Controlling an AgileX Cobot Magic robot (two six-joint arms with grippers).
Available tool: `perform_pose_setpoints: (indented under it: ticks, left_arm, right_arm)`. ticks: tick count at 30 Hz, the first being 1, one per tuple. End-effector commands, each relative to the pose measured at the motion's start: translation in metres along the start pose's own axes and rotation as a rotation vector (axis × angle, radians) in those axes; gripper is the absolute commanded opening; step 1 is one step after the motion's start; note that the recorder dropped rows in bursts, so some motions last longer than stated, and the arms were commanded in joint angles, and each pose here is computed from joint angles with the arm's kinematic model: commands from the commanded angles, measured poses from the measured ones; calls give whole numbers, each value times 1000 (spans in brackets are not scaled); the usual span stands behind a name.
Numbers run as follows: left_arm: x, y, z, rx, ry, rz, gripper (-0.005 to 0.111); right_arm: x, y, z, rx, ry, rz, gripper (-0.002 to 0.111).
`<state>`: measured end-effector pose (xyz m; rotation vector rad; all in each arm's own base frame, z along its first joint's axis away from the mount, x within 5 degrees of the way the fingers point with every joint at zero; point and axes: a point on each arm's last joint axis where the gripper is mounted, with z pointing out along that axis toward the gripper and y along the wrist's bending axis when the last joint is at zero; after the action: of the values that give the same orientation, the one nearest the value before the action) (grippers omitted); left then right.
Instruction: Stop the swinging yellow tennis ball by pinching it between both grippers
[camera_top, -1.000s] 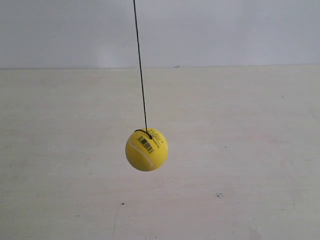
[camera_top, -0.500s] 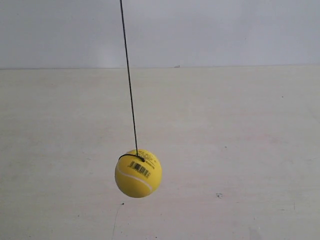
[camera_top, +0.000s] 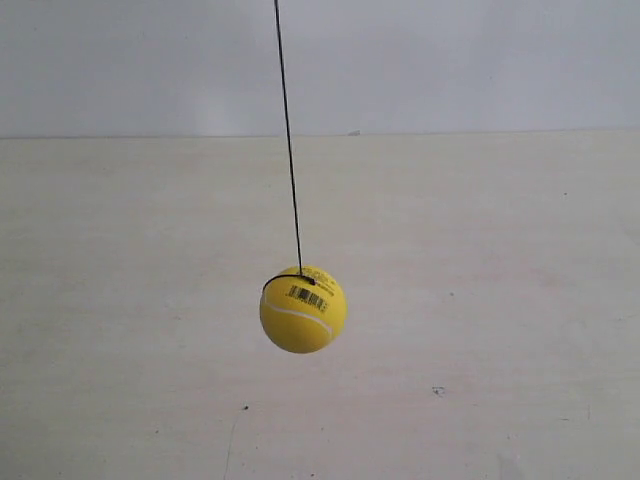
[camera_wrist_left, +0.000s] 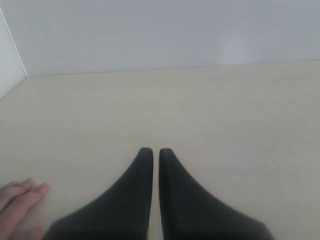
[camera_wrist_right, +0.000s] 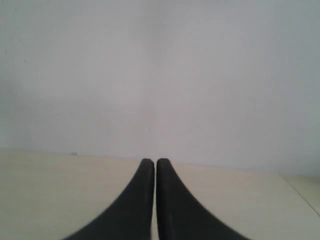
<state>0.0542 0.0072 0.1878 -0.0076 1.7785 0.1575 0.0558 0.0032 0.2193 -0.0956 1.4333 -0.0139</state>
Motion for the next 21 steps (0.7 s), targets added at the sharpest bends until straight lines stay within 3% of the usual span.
perform_pose_setpoints:
  ticks: [1,13,21]
  left_arm:
    - [1,0,0,-3,3,-1,5]
    - [1,0,0,-3,3,-1,5]
    - [1,0,0,-3,3,-1,5]
  right_arm:
    - [11,1,-1,-4,97,-25,0]
    - [34,4,-6,-35,357,30,0]
    - [35,4,-7,-26,374,86,0]
